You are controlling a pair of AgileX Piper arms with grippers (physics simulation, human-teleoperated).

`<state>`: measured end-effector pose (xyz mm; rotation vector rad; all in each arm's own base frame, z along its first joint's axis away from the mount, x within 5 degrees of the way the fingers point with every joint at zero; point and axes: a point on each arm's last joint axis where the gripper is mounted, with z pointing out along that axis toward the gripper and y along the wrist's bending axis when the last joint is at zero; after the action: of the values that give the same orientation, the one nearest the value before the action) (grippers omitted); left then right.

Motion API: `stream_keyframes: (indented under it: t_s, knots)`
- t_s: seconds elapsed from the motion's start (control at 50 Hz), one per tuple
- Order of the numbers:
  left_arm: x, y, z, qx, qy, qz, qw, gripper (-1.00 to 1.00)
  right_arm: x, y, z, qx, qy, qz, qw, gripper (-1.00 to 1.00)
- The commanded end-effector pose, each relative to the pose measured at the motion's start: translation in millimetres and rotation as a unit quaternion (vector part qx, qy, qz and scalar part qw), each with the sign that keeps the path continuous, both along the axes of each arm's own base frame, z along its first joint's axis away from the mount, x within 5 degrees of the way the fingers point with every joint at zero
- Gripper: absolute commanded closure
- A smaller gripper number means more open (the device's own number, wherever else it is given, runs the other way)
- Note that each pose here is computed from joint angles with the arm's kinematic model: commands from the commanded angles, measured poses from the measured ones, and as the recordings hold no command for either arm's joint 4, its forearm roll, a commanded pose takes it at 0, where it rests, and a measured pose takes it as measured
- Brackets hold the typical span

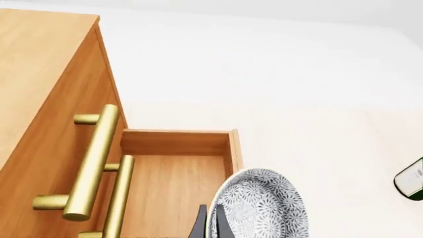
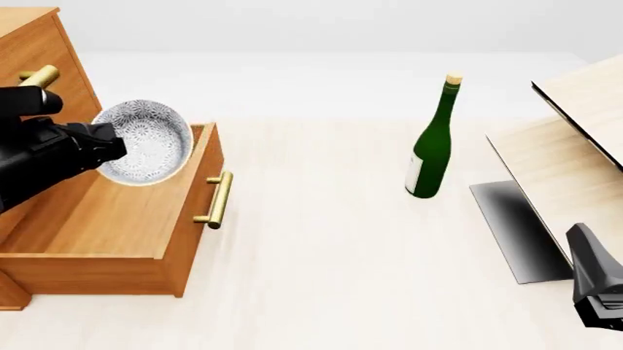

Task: Put the bowl in the bottom drawer of the cabinet and close it.

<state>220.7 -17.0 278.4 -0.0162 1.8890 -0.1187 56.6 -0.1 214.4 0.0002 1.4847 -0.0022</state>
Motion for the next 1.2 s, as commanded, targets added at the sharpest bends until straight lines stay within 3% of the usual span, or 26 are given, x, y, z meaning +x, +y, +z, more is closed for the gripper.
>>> stream_keyframes:
  t_s: [0.02, 0.46, 1.2]
  knots:
    - [4, 14, -8, 0.005, -0.001, 0.032, 0.9995, 1.0, 0, 0, 0, 0.0, 0.0, 0.0, 1.0, -1.0]
    - [20, 34, -35, 0.021, 0.023, 0.066, 0.9973, 1.0, 0, 0, 0, 0.0, 0.0, 0.0, 1.0, -1.0]
    - [30, 43, -73, 0.031, 0.068, 0.077, 0.9942, 1.0, 0, 0, 0, 0.0, 0.0, 0.0, 1.0, -1.0]
